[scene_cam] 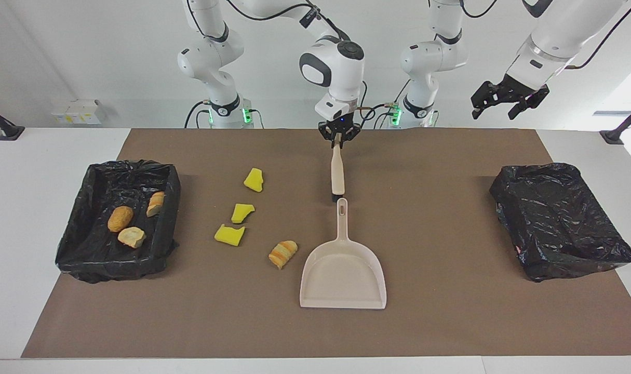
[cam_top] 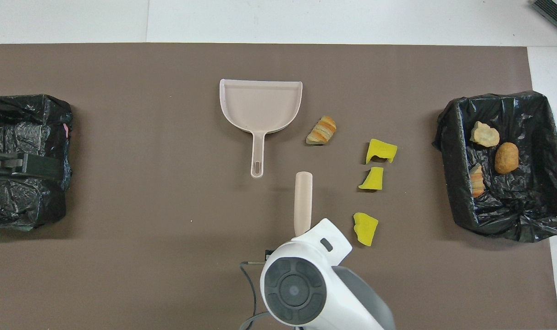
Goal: Sweep and dump trash in bin
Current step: 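Lift the brush with the right gripper while the left gripper grasps the dustpan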
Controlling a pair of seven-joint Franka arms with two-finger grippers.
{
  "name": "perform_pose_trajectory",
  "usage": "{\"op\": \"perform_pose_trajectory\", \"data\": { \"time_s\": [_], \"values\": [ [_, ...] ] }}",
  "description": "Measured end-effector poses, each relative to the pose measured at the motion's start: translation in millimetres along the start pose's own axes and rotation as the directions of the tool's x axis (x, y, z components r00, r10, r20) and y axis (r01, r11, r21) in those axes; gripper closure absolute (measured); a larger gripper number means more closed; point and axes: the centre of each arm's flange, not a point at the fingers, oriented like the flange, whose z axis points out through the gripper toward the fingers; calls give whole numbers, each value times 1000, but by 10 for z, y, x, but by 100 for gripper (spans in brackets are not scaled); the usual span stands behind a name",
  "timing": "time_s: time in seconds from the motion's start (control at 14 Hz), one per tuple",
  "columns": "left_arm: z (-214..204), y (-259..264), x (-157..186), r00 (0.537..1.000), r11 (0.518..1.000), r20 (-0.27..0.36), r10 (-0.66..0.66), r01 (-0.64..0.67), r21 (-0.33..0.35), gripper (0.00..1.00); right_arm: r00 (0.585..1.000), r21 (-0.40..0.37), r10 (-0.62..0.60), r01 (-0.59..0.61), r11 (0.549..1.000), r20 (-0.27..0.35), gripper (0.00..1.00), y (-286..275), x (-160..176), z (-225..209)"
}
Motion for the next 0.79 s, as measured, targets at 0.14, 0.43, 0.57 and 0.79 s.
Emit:
{"op": "perform_pose_trajectory", "data": {
  "time_s": [0.14,0.43,0.57,0.79],
  "values": [
    [169,197,240,996,999,-79,36,-37,-12,0,996,-41,79,-77,996,35,75,333,168,-40],
    [796,864,722,986,995,-161,34,-48,-87,0,945,-150,289,-268,952,150,75,903,442,249],
    [1056,1209,819,984,991,-171,48,-69,-119,0,927,-174,324,-293,940,190,75,1057,362,425],
    [1484,1741,884,980,980,-173,103,-129,-150,0,915,-117,353,-335,935,197,75,1268,7,764]
  ]
}}
